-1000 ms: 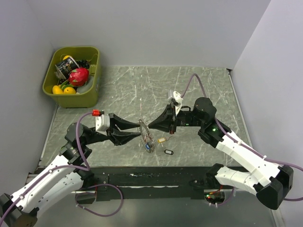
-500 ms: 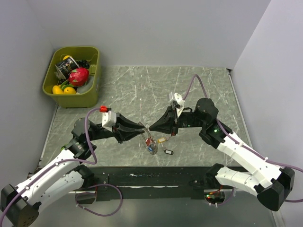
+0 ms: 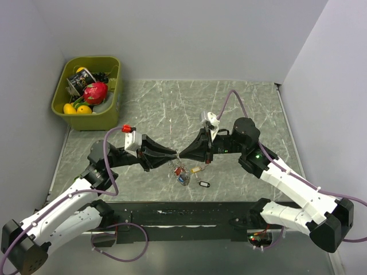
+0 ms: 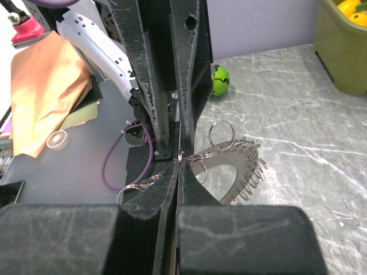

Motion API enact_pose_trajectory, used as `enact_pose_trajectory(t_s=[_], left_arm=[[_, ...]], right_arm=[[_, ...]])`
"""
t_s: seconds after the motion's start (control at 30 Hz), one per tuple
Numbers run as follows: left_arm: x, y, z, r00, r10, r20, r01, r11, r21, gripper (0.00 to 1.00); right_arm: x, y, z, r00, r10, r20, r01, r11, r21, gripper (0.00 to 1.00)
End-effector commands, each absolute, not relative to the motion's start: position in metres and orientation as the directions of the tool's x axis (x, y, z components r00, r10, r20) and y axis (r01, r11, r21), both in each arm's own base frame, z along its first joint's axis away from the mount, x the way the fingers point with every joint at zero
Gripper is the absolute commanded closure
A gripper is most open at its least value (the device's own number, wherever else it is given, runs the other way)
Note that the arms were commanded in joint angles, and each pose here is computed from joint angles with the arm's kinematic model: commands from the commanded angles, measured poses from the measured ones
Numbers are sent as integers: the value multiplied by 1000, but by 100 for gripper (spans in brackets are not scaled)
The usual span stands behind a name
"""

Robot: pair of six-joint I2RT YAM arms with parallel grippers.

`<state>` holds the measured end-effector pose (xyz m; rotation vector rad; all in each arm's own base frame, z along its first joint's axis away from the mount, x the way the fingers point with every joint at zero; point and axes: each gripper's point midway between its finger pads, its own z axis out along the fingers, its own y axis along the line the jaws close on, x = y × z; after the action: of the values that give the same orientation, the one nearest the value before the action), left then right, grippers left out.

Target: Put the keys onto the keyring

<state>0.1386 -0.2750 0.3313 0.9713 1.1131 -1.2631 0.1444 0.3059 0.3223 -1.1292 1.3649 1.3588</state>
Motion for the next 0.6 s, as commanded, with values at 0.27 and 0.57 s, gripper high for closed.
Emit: enact_pose_trajectory(t_s=[0.27,0.57], left_arm=[[148,-278,338,-10,-197,-980,993,115,-33,76],[151,-281,329,-46,-161,-986,991,116,-65,88]], right_arm=[[149,306,343,-126,43,-991,-992,-8,125,100],[151,307,345,-129,46,-991,-992,0,129,100]])
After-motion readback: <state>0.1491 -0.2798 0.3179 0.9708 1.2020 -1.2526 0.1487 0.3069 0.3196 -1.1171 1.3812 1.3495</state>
